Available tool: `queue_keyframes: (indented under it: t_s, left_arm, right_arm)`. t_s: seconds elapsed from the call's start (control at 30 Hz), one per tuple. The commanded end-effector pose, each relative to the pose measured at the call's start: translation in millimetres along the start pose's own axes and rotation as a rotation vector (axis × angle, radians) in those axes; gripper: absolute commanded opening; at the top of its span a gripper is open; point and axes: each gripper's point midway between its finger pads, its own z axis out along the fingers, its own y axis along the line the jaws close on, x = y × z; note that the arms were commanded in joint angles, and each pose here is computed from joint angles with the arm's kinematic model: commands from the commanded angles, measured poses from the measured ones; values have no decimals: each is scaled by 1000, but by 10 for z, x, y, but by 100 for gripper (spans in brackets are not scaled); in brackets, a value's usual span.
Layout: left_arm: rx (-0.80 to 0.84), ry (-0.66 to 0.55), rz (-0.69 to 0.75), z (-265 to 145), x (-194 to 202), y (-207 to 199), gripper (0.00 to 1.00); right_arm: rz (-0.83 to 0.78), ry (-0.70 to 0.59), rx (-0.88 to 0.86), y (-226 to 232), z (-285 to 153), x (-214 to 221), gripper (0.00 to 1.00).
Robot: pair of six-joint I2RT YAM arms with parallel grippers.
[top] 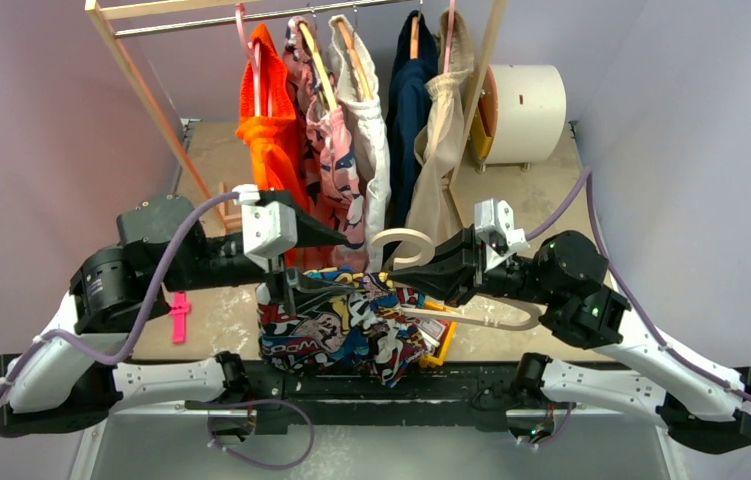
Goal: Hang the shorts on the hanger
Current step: Hang the shorts on the hanger.
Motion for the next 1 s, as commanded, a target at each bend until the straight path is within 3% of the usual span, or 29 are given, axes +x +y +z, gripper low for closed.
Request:
queue_keyframes:
  t_s: [0.0,0.4,0.53,0.8,0.87,0.97]
  left_arm:
    - [-37,71,30,-37,142,76,65]
    - [-31,212,32,143,578,134,64]
    - [1,229,26,241,637,106,56]
    - [54,176,12,402,530,42,15]
    - [67,149,6,439,474,22,15]
    - [90,118,-3,493,410,-11,22]
  right_arm:
    - [-38,-147,-2,50,-50,-413,0]
    - [-39,-146,-24,92,-56,-428,0]
    - [-39,-145,-28,96,-52,-415,0]
    - [-38,-151,-25,93,-61,-414,0]
    - [-37,-154,-25,92,-59,-409,0]
    - [-36,-155,-28,95,-55,-403,0]
